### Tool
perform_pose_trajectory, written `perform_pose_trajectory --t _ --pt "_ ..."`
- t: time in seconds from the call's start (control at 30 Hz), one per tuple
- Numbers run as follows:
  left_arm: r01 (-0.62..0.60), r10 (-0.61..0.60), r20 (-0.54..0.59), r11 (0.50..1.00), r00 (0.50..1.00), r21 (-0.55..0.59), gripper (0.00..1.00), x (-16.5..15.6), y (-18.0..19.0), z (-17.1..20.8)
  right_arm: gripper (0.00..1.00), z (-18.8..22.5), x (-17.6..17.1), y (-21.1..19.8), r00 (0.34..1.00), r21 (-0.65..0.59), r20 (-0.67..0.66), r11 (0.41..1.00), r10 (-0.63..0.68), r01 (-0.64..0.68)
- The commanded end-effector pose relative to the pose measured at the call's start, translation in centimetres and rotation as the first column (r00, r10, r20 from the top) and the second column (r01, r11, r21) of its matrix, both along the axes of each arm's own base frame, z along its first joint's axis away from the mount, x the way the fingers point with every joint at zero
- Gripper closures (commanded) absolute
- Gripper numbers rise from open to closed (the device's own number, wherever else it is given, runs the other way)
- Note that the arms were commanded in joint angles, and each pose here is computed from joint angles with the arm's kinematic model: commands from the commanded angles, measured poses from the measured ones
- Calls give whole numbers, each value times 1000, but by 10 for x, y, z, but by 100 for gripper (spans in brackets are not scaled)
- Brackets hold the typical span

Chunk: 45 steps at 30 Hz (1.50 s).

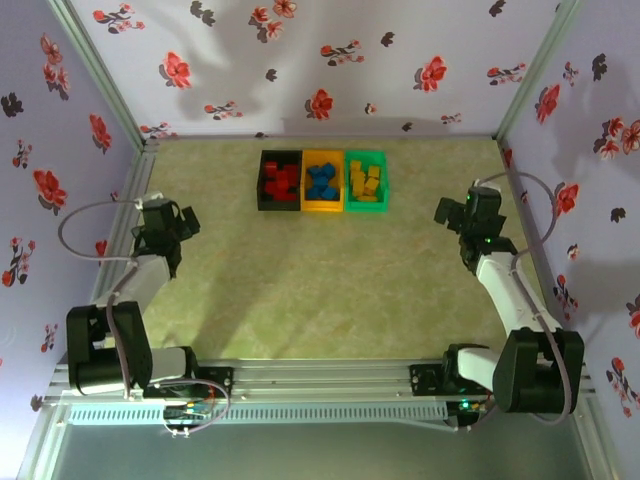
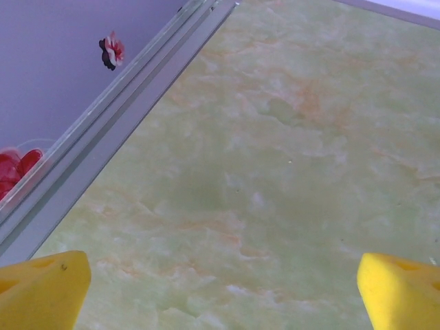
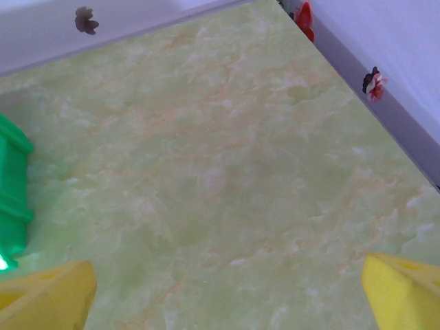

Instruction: Sort the legos into containers by color

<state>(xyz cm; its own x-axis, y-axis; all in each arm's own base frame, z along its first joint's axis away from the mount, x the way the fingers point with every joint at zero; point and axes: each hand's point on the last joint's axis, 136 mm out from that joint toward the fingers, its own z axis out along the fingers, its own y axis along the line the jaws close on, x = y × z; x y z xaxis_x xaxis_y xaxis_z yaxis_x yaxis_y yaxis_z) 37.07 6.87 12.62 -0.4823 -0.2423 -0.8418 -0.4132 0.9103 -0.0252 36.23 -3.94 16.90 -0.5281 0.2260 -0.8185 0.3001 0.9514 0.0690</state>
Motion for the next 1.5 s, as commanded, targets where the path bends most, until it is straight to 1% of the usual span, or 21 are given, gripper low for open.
perform_pose_trajectory --t 0.0,0.07,0.2,0.27,0.33,0.37,0.47,0.5,0.53,0.6,0.67,0.73,0.77,0.8,0.83,0.87,0.9,0.93,1.0,1.07,1.47 --pt "-4 -12 200 997 980 78 0 9 7 25 1 21 14 3 987 -69 147 996 72 -62" --pt "1 -21 234 996 972 88 0 4 6 17 0 13 12 5 979 -85 182 993 96 -81" --pt "3 -25 250 996 968 87 0 0 5 -4 1 13 11 7 951 -121 285 989 122 -91" --pt "35 -62 268 994 962 103 0 3 -1 -9 1 9 11 6 952 -124 283 989 119 -86" --pt "105 -132 252 987 959 118 0 6 -14 -13 0 2 12 7 955 -127 268 988 124 -93" --pt "118 -147 257 985 955 126 0 8 -17 -14 1 -1 13 7 955 -125 268 988 125 -94" --pt "159 -189 232 977 954 144 0 16 -25 -28 0 -14 16 10 955 -105 267 989 131 -106" --pt "185 -219 213 968 952 168 0 20 -32 -28 1 -20 17 12 954 -96 263 988 141 -119" --pt "207 -236 179 964 955 164 0 22 -37 -30 0 -27 19 14 955 -76 263 990 137 -121" --pt "199 -231 191 965 954 171 0 22 -36 -29 0 -38 21 18 954 -49 262 989 147 -139" --pt "180 -212 194 969 958 172 0 22 -33 -28 0 -50 24 21 948 -49 272 986 167 -160" --pt "180 -212 192 969 958 172 0 22 -33 -29 1 -78 26 21 946 -53 281 987 163 -154" --pt "179 -212 192 969 958 172 0 22 -32 -29 0 -74 30 24 921 -63 347 984 178 -167" --pt "180 -213 192 968 958 173 0 22 -33 -29 1 -74 29 24 926 -62 327 982 189 -178" --pt "180 -212 193 969 958 172 0 22 -33 -28 1 -81 25 23 952 -46 249 984 178 -172" --pt "181 -213 191 968 958 172 0 22 -33 -29 1 -81 29 19 962 -41 224 988 155 -150" --pt "181 -214 192 968 958 173 0 22 -33 -29 1 -82 36 18 958 -45 243 989 151 -144" --pt "181 -213 191 968 958 172 0 22 -33 -29 1 -81 35 20 953 -52 260 987 157 -149" --pt "181 -213 192 968 958 173 0 22 -33 -28 1 -83 33 19 964 -45 217 988 152 -146" --pt "180 -212 191 968 958 173 0 22 -32 -29 1 -82 35 23 956 -51 234 984 176 -169" --pt "180 -212 192 968 958 173 0 22 -32 -29 1 -84 36 23 959 -45 223 984 176 -170"
